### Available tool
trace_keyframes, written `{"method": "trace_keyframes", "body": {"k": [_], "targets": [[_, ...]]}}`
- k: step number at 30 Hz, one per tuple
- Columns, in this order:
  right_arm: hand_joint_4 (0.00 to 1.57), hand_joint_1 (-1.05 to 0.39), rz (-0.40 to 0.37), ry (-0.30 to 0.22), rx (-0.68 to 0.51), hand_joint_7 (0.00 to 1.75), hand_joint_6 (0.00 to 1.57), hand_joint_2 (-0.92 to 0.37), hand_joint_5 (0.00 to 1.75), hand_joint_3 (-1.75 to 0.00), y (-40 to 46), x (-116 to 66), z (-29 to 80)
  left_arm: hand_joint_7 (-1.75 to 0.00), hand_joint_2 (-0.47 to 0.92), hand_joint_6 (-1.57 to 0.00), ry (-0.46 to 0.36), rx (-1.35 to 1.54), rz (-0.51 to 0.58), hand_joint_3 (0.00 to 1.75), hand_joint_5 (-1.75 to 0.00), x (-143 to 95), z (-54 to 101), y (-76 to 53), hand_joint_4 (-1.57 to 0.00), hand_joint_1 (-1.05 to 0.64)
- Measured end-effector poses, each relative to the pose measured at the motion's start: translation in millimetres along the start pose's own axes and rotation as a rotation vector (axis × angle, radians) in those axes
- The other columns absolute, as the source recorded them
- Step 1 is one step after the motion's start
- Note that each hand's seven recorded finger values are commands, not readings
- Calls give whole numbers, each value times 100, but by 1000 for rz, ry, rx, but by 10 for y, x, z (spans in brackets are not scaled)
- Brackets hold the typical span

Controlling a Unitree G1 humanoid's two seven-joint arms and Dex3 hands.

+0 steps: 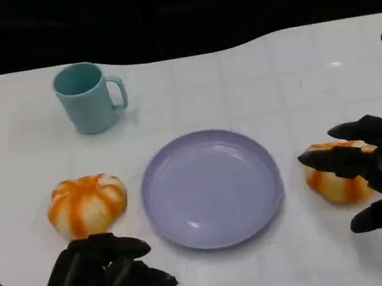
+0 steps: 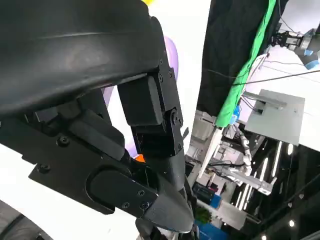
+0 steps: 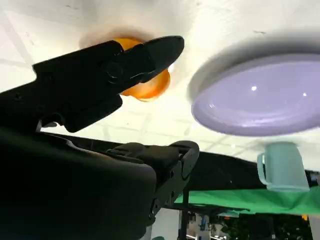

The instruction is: Grasp the bread from the table and place it into the plate.

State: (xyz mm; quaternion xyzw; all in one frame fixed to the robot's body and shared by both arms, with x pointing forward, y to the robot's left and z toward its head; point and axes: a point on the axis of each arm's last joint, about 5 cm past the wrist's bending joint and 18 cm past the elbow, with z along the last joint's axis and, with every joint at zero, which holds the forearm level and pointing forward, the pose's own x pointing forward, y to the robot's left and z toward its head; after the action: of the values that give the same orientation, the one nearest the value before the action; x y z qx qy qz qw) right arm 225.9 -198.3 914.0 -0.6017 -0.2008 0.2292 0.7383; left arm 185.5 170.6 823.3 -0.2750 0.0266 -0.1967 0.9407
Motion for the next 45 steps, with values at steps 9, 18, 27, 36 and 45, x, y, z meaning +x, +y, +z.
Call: {"method": "trace_keyframes", "body": {"k": [9,18,27,36,45], "targets": [[10,-49,57,19,-71,0,34,-82,33,0,63,188,-67,-1,79,-157,-1,0,0,0,-21,-3,-1,-1,-157,-100],[13,-45,114,27,-92,0,34,-82,26,0,86,294,-134,-2,79,-157,-1,0,1,0,-21,-6,-1,-1,-157,-100],[18,-44,205,37,-104,0,33,-83,20,0,162,342,-161,-1,78,-157,-5,3,-1,0,-21,-7,7,-5,-157,-100],[26,-39,241,34,-120,1,37,-83,17,0,166,424,-179,-2,78,-157,-7,4,4,0,-22,-3,19,-12,-157,-101],[85,-15,156,31,-79,7,77,-85,18,0,257,508,-177,-1,78,-157,-5,2,6,0,-22,-10,19,-14,-157,-99]]}}
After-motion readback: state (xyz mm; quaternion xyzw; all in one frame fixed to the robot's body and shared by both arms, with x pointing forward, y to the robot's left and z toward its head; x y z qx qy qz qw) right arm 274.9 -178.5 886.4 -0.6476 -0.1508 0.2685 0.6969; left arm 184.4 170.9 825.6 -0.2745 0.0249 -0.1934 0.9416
